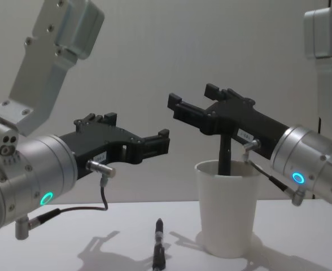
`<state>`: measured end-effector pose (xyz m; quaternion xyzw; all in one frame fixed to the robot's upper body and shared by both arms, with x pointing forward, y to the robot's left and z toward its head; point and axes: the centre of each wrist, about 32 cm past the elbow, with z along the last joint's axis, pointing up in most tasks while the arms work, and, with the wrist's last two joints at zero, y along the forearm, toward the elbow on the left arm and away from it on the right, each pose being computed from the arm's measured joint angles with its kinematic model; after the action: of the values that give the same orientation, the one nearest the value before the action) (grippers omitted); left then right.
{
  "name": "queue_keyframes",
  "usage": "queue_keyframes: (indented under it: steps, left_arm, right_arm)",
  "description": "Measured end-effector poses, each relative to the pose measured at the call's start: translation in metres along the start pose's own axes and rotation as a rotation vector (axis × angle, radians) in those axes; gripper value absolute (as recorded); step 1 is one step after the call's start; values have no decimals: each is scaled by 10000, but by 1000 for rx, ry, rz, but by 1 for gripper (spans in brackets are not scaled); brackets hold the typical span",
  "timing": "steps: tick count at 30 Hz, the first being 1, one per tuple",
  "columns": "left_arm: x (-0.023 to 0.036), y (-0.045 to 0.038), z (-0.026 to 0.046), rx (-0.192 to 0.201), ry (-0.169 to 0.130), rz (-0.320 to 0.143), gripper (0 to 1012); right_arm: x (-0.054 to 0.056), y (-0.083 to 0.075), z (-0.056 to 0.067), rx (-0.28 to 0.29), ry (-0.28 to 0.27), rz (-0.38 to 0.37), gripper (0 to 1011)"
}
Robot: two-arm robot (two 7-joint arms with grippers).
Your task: Place the pen into the pen holder.
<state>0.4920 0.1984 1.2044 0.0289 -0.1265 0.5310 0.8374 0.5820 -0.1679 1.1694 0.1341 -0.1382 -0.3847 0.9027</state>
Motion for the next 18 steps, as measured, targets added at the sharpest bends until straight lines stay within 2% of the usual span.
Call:
queue_keyframes:
  steps: [4, 15, 18]
  left_arm:
    - [0, 0, 0, 0, 0, 0, 1001]
    - [0, 0, 0, 0, 0, 0, 1001]
    - [0, 0, 0, 0, 0, 0, 1001]
  right_arm:
    - [0, -3, -1, -1, 0, 0, 997]
    - [1, -5, 0, -1, -1, 1, 1001]
    - [10, 6, 21, 0, -18, 13, 1001]
